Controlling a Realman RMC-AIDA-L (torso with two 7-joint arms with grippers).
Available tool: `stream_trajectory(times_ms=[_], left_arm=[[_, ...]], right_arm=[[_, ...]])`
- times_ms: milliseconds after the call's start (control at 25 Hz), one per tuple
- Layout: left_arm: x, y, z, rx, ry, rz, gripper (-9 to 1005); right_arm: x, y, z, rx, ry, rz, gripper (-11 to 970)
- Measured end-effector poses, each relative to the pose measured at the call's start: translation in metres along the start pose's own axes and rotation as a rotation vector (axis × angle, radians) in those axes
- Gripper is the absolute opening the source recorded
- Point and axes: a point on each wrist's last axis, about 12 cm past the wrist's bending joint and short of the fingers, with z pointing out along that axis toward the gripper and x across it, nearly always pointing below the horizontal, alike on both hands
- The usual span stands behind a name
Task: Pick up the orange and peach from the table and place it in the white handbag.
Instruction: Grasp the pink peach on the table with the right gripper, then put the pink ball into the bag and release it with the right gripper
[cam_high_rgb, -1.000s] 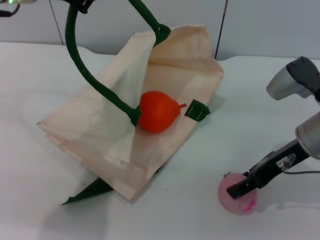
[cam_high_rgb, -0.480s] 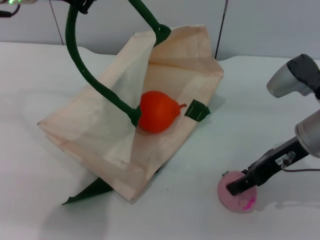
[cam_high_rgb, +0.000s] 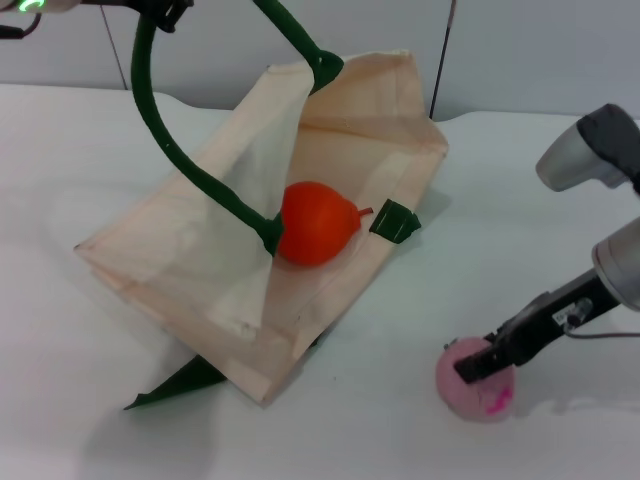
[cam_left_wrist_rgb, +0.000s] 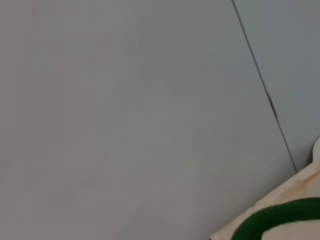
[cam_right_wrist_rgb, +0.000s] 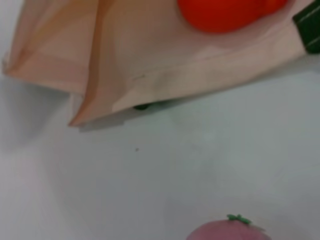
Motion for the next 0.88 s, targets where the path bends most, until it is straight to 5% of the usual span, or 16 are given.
stream_trajectory(times_ms=[480,880], left_arm=[[0.001,0.0,0.001,0.002,-0.001,-0.003,146],[-0.014,-0.01,0.002,0.046,-0.045,0.017,156]], right_arm=[[-0.033,0.003,-0.041,0.071,-0.184,-0.064,487],[-0.066,0.008,-0.049,0.087,-0.357,-0.101,465]])
